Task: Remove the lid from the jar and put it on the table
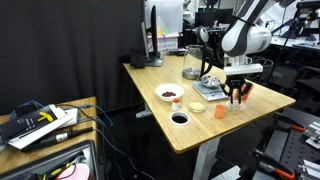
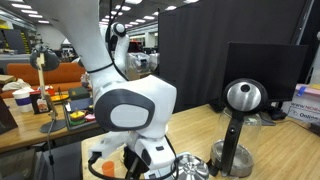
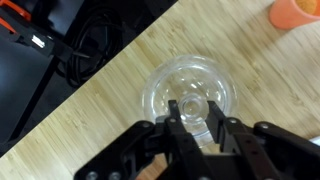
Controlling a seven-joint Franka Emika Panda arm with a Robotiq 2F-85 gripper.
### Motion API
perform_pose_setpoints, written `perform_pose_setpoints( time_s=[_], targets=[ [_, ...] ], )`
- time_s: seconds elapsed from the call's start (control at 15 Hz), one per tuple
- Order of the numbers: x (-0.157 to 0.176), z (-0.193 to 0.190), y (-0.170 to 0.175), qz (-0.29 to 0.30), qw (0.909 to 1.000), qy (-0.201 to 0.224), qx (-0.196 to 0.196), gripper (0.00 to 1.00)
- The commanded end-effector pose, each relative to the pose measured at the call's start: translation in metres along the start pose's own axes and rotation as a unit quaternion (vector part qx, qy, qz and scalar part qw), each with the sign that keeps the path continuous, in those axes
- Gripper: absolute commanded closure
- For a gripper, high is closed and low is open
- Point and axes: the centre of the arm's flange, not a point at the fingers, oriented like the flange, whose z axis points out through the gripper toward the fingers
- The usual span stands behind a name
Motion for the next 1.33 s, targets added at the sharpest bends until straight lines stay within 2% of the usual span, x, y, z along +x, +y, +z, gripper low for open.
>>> perform_pose_setpoints(
  time_s=[0.0,0.07,0.2,0.33,0.6,0.73,1.0,1.07,1.27],
  targets=[
    [0.008,-0.002,-0.003,-0.01,0.9999,-0.005,0.008,0.92],
    [0.009,-0.004,-0.003,-0.011,0.9998,-0.004,0.013,0.88],
    [0.009,-0.009,-0.004,-0.014,0.9996,-0.007,0.025,0.42],
    [0.01,-0.014,-0.004,-0.02,0.9992,-0.009,0.033,0.38],
    [0.005,-0.032,-0.007,-0.05,0.997,-0.011,0.058,0.13],
    [-0.007,-0.053,-0.007,-0.07,0.9954,0.005,0.065,0.0],
    [-0.05,-0.107,-0.008,-0.127,0.9883,0.02,0.082,0.0],
    [-0.026,-0.088,-0.021,-0.101,0.9918,0.02,0.076,0.0],
    [-0.047,-0.106,-0.014,-0.115,0.9895,0.023,0.085,0.0]
  ],
)
